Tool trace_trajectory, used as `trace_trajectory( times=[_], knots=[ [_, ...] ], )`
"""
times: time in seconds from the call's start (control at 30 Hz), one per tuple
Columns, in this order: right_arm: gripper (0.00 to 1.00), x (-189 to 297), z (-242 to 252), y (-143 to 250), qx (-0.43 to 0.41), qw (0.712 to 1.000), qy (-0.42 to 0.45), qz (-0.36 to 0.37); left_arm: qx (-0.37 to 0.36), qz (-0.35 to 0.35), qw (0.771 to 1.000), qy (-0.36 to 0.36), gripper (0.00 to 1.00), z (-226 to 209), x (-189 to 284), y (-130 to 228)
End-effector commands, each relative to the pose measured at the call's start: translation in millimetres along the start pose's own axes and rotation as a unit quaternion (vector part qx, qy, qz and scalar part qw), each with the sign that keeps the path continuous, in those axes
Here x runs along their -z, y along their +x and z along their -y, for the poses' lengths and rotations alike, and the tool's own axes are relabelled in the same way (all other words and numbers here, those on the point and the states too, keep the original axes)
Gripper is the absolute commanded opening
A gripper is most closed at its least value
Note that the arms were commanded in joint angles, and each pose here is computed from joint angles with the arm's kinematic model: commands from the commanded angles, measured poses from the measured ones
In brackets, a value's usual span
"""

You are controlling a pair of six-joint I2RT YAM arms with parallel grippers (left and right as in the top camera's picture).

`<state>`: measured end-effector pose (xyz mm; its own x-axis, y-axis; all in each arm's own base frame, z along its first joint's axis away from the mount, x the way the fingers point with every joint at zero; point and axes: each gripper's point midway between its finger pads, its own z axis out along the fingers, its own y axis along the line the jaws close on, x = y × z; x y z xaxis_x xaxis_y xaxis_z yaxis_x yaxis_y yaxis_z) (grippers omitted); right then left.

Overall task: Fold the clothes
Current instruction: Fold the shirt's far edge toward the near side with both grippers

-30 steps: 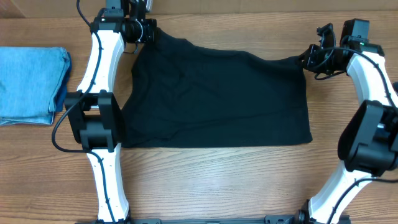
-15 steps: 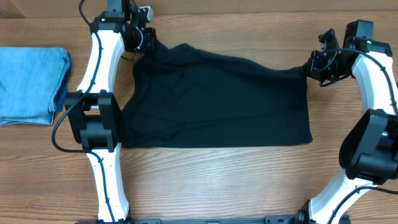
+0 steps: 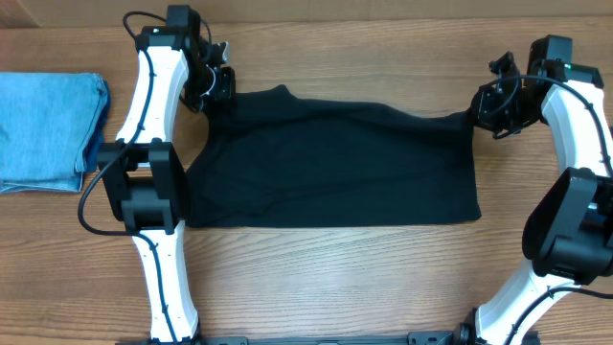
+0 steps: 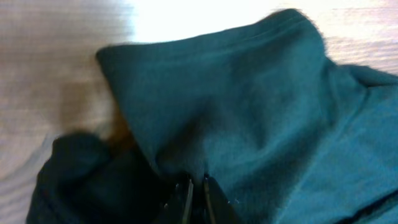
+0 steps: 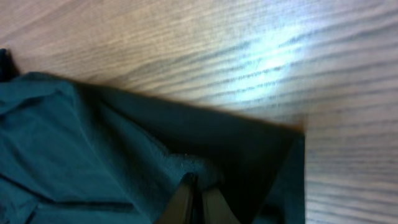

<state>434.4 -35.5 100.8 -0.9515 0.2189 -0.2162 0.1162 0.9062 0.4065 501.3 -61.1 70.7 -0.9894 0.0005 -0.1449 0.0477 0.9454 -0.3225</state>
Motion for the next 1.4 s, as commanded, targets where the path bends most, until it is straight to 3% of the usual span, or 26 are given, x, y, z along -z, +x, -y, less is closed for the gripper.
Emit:
trace_trajectory(
  times=[0.0,0.2,0.87,1.37],
  knots=[
    [0.04,3,5,9,-0.015,1.000,0.015,-0.010,-0.006,-0.014,1.000,-0.014,0.08,-9,6,6],
    [0.04,4,21,18,-0.055,0.996,0.064,-0.025,-0.006,-0.055,0.998,-0.013,0.09,-9,7,27],
    [0.06,7,29,38,-0.080,0.990,0.095,-0.062,0.022,-0.143,0.989,-0.011,0.14,-6,15,70],
    [0.07,10,41,41,-0.088,0.985,0.131,-0.065,0.019,-0.169,0.983,-0.075,0.15,-27,21,82]
  ],
)
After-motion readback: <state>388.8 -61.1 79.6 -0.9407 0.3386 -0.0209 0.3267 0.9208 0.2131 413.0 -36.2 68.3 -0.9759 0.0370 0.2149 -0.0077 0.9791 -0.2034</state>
